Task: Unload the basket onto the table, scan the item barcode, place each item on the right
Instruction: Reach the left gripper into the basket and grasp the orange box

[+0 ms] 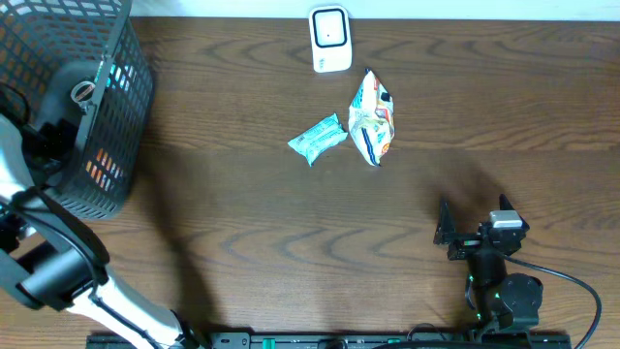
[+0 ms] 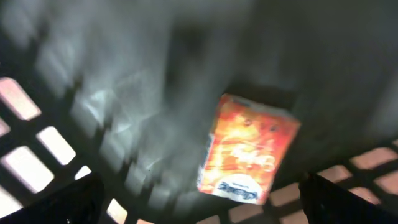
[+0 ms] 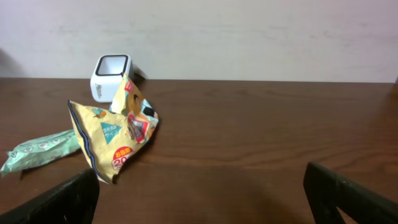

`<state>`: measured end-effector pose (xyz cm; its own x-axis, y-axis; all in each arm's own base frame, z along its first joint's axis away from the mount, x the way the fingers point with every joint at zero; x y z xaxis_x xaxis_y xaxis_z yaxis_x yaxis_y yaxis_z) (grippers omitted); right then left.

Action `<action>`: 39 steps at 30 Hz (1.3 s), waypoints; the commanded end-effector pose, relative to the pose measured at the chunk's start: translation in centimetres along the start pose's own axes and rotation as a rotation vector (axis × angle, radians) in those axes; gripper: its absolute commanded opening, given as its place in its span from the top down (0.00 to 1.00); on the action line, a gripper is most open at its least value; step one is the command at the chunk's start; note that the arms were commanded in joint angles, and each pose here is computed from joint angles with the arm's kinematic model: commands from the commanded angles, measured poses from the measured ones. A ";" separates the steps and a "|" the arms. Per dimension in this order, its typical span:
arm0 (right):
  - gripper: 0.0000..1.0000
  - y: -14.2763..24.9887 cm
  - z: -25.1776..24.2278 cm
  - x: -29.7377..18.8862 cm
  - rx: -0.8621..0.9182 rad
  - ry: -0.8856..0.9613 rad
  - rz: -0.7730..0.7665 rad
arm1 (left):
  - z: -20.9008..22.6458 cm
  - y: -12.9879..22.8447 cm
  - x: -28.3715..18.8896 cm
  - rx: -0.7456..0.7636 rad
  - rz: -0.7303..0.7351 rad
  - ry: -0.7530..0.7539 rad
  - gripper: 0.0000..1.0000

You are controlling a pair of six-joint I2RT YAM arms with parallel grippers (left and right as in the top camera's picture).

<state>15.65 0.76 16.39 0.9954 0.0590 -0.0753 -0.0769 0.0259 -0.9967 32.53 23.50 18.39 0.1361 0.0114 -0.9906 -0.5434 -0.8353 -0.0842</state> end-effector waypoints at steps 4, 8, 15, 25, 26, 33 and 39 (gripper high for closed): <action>0.01 0.1 0.0 0.0 0.010 0.001 0.000 | -2.4 1.4 3.5 0.124 0.107 -0.036 0.02; 0.01 0.1 0.0 0.0 0.010 0.001 0.000 | -4.4 1.9 4.6 0.200 0.096 -0.057 0.04; 0.01 0.1 0.0 0.0 0.010 0.002 0.000 | -4.2 1.8 4.9 0.163 0.073 -0.117 0.13; 0.01 0.1 0.0 0.0 0.010 0.001 0.000 | -3.3 3.2 6.9 0.161 0.125 -0.138 0.18; 0.01 0.1 0.0 0.0 0.010 0.001 0.000 | -3.2 3.4 7.3 0.161 0.130 -0.140 0.22; 0.01 0.1 0.0 0.0 0.010 0.001 0.000 | -3.0 3.6 7.9 0.160 0.127 -0.139 0.81; 0.01 0.1 0.0 0.0 0.010 0.001 0.000 | -3.2 1.1 2.5 0.074 0.005 -0.087 0.93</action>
<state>15.65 0.76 16.40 0.9955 0.0586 -0.0749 -0.0765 0.0259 -0.9967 34.57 19.10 12.29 -0.0131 -0.0043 -0.9999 -0.6703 -0.7420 0.0120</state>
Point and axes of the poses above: each gripper's point midway between its finger pads, its own x axis out along the fingers, its own z axis along the line the jaws close on, y = z × x, the point moved 9 cm from there along -x, back along the fingers, and after that the axes turned 1 degree about x, right-handed, at the moved point
